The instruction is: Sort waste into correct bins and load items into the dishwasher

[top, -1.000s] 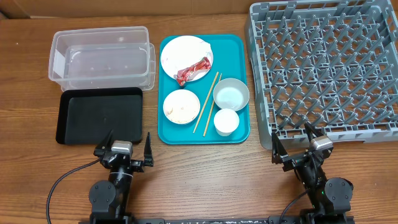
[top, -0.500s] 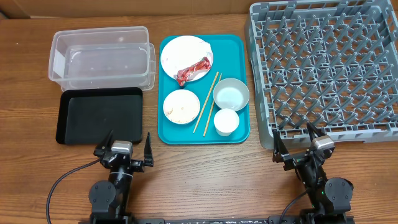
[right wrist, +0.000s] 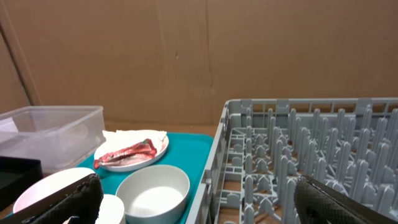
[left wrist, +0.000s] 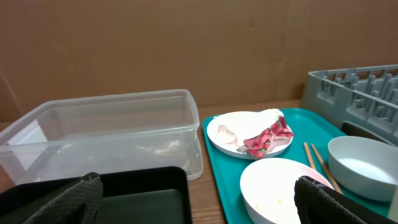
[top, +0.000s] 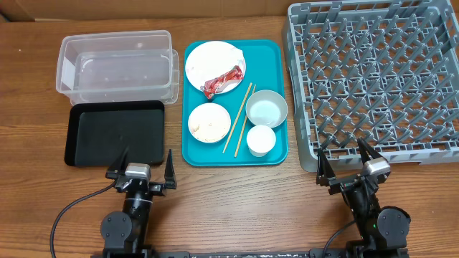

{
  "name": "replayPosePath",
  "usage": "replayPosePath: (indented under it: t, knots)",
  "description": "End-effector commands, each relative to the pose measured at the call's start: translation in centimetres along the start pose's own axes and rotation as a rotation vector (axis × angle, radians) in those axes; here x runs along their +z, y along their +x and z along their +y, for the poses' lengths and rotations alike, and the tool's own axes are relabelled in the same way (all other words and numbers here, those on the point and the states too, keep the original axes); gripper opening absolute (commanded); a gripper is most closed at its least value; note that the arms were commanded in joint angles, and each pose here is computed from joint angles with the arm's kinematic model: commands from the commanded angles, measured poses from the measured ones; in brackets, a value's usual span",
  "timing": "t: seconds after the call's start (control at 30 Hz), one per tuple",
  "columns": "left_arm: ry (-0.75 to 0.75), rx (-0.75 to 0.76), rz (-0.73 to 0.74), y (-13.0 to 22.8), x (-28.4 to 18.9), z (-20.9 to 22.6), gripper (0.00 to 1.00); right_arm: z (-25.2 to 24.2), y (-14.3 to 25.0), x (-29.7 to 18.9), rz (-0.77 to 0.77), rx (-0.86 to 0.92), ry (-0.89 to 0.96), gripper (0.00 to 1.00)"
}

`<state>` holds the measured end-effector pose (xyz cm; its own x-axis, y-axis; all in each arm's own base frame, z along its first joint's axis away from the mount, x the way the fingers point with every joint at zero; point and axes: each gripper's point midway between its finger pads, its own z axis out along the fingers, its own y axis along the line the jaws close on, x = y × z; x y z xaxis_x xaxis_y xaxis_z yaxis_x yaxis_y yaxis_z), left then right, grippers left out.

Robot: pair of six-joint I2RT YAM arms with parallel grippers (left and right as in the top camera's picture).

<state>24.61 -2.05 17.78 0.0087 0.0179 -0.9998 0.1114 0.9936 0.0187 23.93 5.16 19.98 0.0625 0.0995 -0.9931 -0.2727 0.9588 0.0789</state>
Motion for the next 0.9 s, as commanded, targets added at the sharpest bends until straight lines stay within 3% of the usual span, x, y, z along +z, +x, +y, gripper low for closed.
replayPosePath:
  t: [0.0, 0.4, 0.57, 0.87]
  knots:
    - [0.023, -0.02, -0.048, -2.1, -0.3, -0.3, 1.0, -0.8, -0.5, -0.1, -0.033, -0.001, 0.047, 1.0]
    - [-0.018, 0.039, -0.07, -7.6, -0.9, 0.4, 1.0, -0.9, -6.8, -1.1, -0.154, -0.075, 0.094, 1.0]
    - [0.003, 0.054, -0.028, -10.0, 0.4, 0.2, 1.0, -0.6, -9.2, -1.6, -0.131, -0.098, 0.097, 1.0]
    - [0.185, 0.082, 0.238, -13.7, 6.7, -1.9, 1.0, -0.5, -12.8, -0.3, 0.023, -0.075, 0.102, 1.0]
